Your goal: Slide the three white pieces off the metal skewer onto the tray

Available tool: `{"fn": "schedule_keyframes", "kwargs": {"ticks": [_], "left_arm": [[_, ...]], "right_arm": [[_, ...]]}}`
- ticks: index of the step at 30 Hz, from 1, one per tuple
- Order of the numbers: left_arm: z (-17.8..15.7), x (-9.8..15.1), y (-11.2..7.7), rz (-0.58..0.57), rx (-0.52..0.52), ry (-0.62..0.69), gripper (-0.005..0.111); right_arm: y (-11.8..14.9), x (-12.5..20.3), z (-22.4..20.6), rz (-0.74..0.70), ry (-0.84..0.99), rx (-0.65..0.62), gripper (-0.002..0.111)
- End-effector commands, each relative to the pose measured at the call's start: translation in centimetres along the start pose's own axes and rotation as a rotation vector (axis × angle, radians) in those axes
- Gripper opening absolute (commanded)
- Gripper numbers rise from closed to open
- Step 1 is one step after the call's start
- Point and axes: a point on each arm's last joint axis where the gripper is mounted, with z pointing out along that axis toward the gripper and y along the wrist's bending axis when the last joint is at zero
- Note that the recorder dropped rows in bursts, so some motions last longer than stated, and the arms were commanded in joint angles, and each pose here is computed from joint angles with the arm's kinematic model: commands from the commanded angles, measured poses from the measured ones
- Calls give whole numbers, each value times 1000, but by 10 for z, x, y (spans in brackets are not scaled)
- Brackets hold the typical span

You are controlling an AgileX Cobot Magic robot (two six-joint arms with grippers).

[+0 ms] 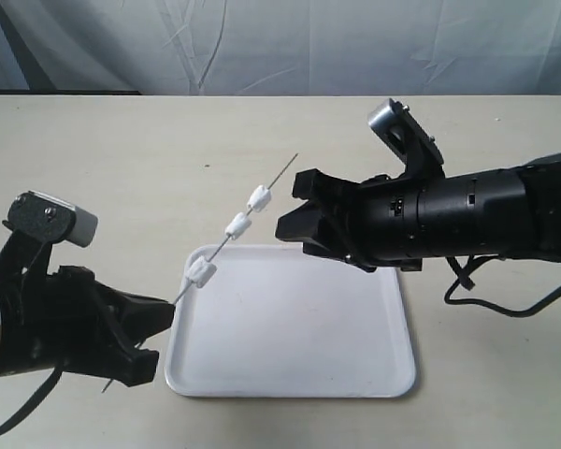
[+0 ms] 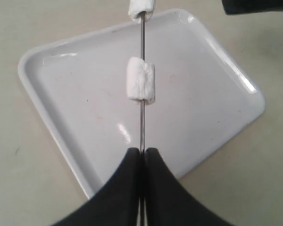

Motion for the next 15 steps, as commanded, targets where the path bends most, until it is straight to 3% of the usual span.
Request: {"fn": "schedule_keyframes", "kwargs": {"ticks": [1,7,15], "left_arm": [[0,8,-2,-20,27,20,0],[-1,8,-10,-59,117,18,0],[-1,8,-11,-61,132,19,0]], "right_arm": [[7,-5,0,-35,-10,-30,39],[3,-6,5,-24,-2,-13,39],[-1,-7,10,-17,-4,14,39]]}}
